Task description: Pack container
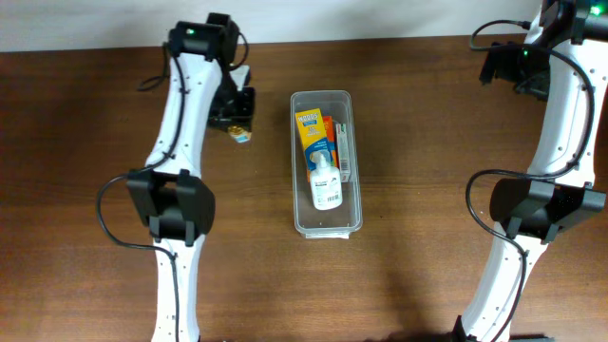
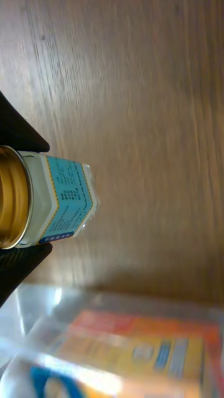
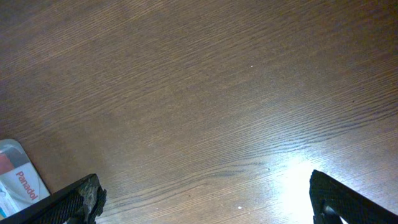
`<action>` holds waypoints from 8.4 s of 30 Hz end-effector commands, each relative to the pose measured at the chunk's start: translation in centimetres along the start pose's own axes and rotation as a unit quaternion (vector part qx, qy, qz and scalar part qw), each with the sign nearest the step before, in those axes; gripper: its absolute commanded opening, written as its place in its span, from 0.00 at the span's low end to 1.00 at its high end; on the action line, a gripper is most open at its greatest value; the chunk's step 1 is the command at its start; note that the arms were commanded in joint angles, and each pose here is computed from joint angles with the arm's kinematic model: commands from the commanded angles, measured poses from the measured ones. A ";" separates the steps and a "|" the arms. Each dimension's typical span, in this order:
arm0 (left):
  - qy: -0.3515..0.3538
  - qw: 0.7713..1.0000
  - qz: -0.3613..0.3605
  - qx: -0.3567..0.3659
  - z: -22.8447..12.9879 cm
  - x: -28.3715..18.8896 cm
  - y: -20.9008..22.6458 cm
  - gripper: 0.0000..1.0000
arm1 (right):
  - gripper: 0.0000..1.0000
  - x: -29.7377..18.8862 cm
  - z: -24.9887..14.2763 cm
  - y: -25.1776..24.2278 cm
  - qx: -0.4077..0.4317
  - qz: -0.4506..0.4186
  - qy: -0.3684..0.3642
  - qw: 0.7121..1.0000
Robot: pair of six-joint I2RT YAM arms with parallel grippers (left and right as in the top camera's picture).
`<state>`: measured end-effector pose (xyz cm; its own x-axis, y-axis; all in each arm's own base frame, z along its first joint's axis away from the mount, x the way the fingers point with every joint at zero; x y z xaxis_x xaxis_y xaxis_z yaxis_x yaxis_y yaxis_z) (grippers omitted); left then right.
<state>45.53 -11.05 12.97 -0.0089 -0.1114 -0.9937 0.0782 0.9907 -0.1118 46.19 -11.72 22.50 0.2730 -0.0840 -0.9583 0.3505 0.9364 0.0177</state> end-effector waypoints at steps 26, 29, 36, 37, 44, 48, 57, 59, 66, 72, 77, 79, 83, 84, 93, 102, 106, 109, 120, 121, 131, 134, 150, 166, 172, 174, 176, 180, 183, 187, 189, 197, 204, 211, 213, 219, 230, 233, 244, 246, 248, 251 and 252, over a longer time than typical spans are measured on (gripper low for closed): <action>-0.142 0.951 -0.082 0.264 -13.1 -14.9 -20.3 0.29 | 0.98 -0.3 -0.2 0.1 0.000 0.003 0.000 1.000; -0.111 0.952 -0.068 0.278 -14.2 -13.0 -21.0 0.29 | 0.98 -0.3 -0.2 0.1 0.000 0.003 0.000 1.000; -0.017 0.956 -0.033 0.289 -16.8 -7.8 -20.6 0.29 | 0.98 -0.3 -0.2 0.1 0.000 0.003 0.000 1.000; -0.008 0.957 -0.029 0.288 -16.9 -7.3 -20.4 0.29 | 0.98 -0.3 -0.2 0.1 0.000 0.003 0.000 1.000; 0.027 0.958 -0.012 0.284 -17.2 -3.8 -19.7 0.30 | 0.98 -0.3 -0.2 0.1 0.000 0.003 0.000 1.000; 0.038 0.958 -0.008 0.283 -17.2 -2.1 -19.4 0.29 | 0.98 -0.3 -0.2 0.1 0.000 0.003 0.000 1.000; 0.037 0.959 0.010 0.282 -16.5 2.3 -18.7 0.29 | 0.98 -0.3 -0.2 0.1 0.000 0.003 0.000 1.000; 0.037 0.959 0.014 0.281 -16.4 3.1 -18.5 0.30 | 0.98 -0.3 -0.2 0.1 0.000 0.003 0.000 1.000; 0.032 0.962 0.017 0.270 -15.6 5.2 -17.6 0.30 | 0.98 -0.3 -0.2 0.1 0.000 0.003 0.000 1.000; 0.031 0.962 0.016 0.270 -15.6 6.4 -17.4 0.30 | 0.98 -0.3 -0.2 0.1 0.000 0.003 0.000 1.000; 0.033 0.962 0.017 0.270 -15.7 6.6 -17.3 0.30 | 0.98 -0.3 -0.2 0.1 0.000 0.003 0.000 1.000; 0.032 0.962 0.017 0.270 -15.7 6.6 -17.4 0.30 | 0.98 -0.3 -0.2 0.1 0.000 0.003 0.000 1.000; 0.031 0.962 0.016 0.270 -15.6 6.6 -17.4 0.30 | 0.98 -0.3 -0.2 0.1 0.000 0.003 0.000 1.000; 0.031 0.962 0.016 0.270 -15.6 6.6 -17.4 0.30 | 0.98 -0.3 -0.2 0.1 0.000 0.003 0.000 1.000; 0.031 0.962 0.016 0.270 -15.6 6.6 -17.4 0.45 | 0.98 -0.3 -0.2 0.1 0.000 0.003 0.000 1.000; 0.031 0.962 0.016 0.270 -15.6 6.6 -17.4 0.43 | 0.98 -0.3 -0.2 0.1 0.000 0.003 0.000 1.000; 0.028 0.962 0.015 0.271 -15.5 6.6 -17.5 0.43 | 0.98 -0.3 -0.2 0.1 0.000 0.003 0.000 1.000; 0.028 0.962 0.015 0.271 -15.5 6.6 -17.5 0.43 | 0.98 -0.3 -0.2 0.1 0.000 0.003 0.000 1.000; 0.014 0.962 0.020 0.272 -14.8 6.1 -17.6 0.42 | 0.98 -0.3 -0.2 0.1 0.000 0.003 0.000 1.000; 0.009 0.962 0.024 0.273 -14.6 5.8 -17.7 0.42 | 0.98 -0.3 -0.2 0.1 0.000 0.003 0.000 1.000; -0.096 0.959 0.075 0.255 -9.3 0.5 -17.0 0.42 | 0.98 -0.3 -0.2 0.1 0.000 0.003 0.000 1.000; -0.117 0.961 0.073 0.239 -7.7 -0.5 -16.3 0.42 | 0.98 -0.3 -0.2 0.1 0.000 0.003 0.000 1.000; -0.171 0.959 0.027 0.226 -2.8 -1.8 -13.8 0.42 | 0.98 -0.3 -0.2 0.1 0.000 0.003 0.000 1.000; -0.140 0.951 -0.031 0.275 -5.4 -1.3 -17.4 0.42 | 0.98 -0.3 -0.2 0.1 0.000 0.003 0.000 1.000; -0.121 0.953 -0.027 0.278 -6.3 -1.0 -17.2 0.43 | 0.98 -0.3 -0.2 0.1 0.000 0.003 0.000 1.000; -0.120 0.953 -0.028 0.278 -6.4 -0.9 -17.2 0.43 | 0.98 -0.3 -0.2 0.1 0.000 0.003 0.000 1.000; -0.119 0.953 -0.029 0.278 -6.4 -0.9 -17.3 0.43 | 0.98 -0.3 -0.2 0.1 0.000 0.003 0.000 1.000; -0.112 0.954 -0.027 0.278 -6.3 -0.2 -17.2 0.50 | 0.98 -0.3 -0.2 0.1 0.000 0.003 0.000 1.000; -0.100 0.955 -0.024 0.277 -6.3 1.0 -17.1 0.52 | 0.99 -0.3 -0.2 0.1 0.000 0.003 0.000 1.000; -0.092 0.957 -0.020 0.276 -6.1 1.9 -17.0 0.52 | 0.98 -0.3 -0.2 0.1 0.000 0.003 0.000 1.000; -0.095 0.956 -0.020 0.275 -5.9 1.9 -17.0 0.52 | 0.98 -0.3 -0.2 0.1 0.000 0.003 0.000 1.000; -0.101 0.956 -0.022 0.276 -5.6 2.0 -17.2 0.52 | 0.98 -0.3 -0.2 0.1 0.000 0.003 0.000 1.000; -0.102 0.955 -0.023 0.276 -5.4 2.3 -17.3 0.52 | 0.98 -0.3 -0.2 0.1 0.000 0.003 0.000 1.000; -0.077 0.959 -0.016 0.274 -5.9 3.6 -16.9 0.51 | 0.98 -0.3 -0.2 0.1 0.000 0.002 0.000 1.000; -0.073 0.959 -0.015 0.274 -5.9 4.0 -16.8 0.51 | 0.98 -0.3 -0.2 0.1 0.000 0.003 0.000 1.000; -0.072 0.959 -0.015 0.274 -5.9 4.0 -16.8 0.51 | 0.98 -0.3 -0.2 0.1 0.000 0.003 0.000 1.000; -0.062 0.960 -0.012 0.273 -6.4 3.9 -16.6 0.40 | 0.98 -0.3 -0.2 0.1 0.000 0.003 0.000 1.000; -0.060 0.960 -0.012 0.273 -6.5 3.3 -16.6 0.39 | 0.98 -0.3 -0.2 0.1 0.000 0.003 0.000 1.000; -0.065 0.959 -0.019 0.274 -7.0 -1.3 -17.1 0.38 | 0.98 -0.3 -0.2 0.1 0.000 0.003 0.000 1.000; -0.049 0.960 -0.033 0.274 -7.8 -1.3 -17.3 0.38 | 0.98 -0.3 -0.2 0.1 0.000 0.003 0.000 1.000; -0.043 0.960 -0.034 0.274 -8.0 -1.3 -17.2 0.38 | 0.98 -0.3 -0.2 0.1 0.000 0.003 0.000 1.000; -0.047 0.960 -0.035 0.274 -7.9 -1.3 -17.3 0.38 | 0.98 -0.3 -0.2 0.1 0.000 0.003 0.000 1.000; -0.051 0.960 -0.033 0.274 -7.7 -1.3 -17.3 0.38 | 0.98 -0.3 -0.2 0.1 0.000 0.003 0.000 1.000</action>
<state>36.27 -26.88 15.70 0.0542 -0.1764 -0.9828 0.5833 0.8045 -0.1122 46.19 -11.72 22.50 0.2730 -0.0840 -0.9583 0.3501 0.9365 0.0176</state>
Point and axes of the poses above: each gripper's point midway between its finger pads, its own x axis out along the fingers, its own y axis along the line the jaws close on, z = x × y, the point moved 1 cm from there along -x, back along the fingers, and after that the axes turned 2 degrees about -x, right-handed, at the moved point
